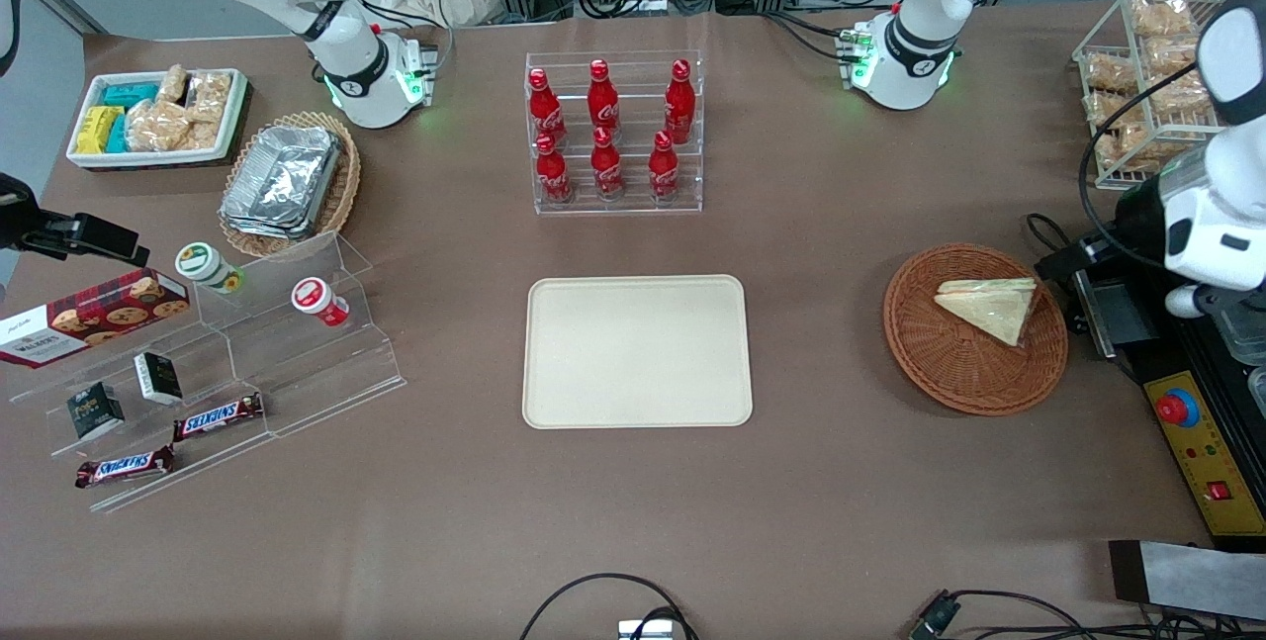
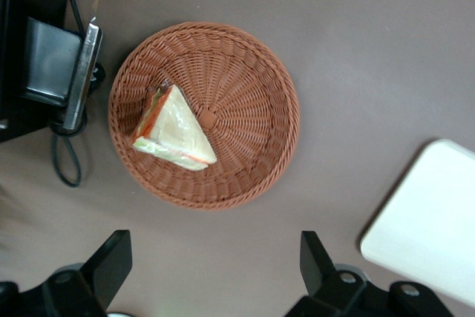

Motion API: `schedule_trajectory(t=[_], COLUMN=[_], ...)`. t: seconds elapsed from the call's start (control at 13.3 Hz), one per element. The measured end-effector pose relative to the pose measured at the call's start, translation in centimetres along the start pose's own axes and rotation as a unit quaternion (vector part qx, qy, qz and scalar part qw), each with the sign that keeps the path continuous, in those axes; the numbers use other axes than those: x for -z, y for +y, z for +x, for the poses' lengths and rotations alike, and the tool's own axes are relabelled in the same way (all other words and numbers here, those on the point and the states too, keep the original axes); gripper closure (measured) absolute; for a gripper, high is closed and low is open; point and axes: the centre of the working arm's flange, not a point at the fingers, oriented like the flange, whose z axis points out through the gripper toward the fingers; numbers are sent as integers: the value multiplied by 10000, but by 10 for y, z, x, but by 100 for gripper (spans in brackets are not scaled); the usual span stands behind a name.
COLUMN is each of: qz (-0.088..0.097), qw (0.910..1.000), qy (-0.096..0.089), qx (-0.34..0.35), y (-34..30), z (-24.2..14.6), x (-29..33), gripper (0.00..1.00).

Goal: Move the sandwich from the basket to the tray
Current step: 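Move the left gripper over the wicker basket toward the wrapped sandwich, then lower the left gripper and close it on the wrapped sandwich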

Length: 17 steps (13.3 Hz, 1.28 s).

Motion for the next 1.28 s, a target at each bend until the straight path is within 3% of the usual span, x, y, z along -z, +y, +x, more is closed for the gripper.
schedule_trajectory(t=[0.23, 1.28], qz=[-143, -318], qw=[9976, 9826], qy=[273, 627], qx=[624, 1720], y=[-16, -107], z=[4, -10], x=[-55, -191], gripper=[0, 0])
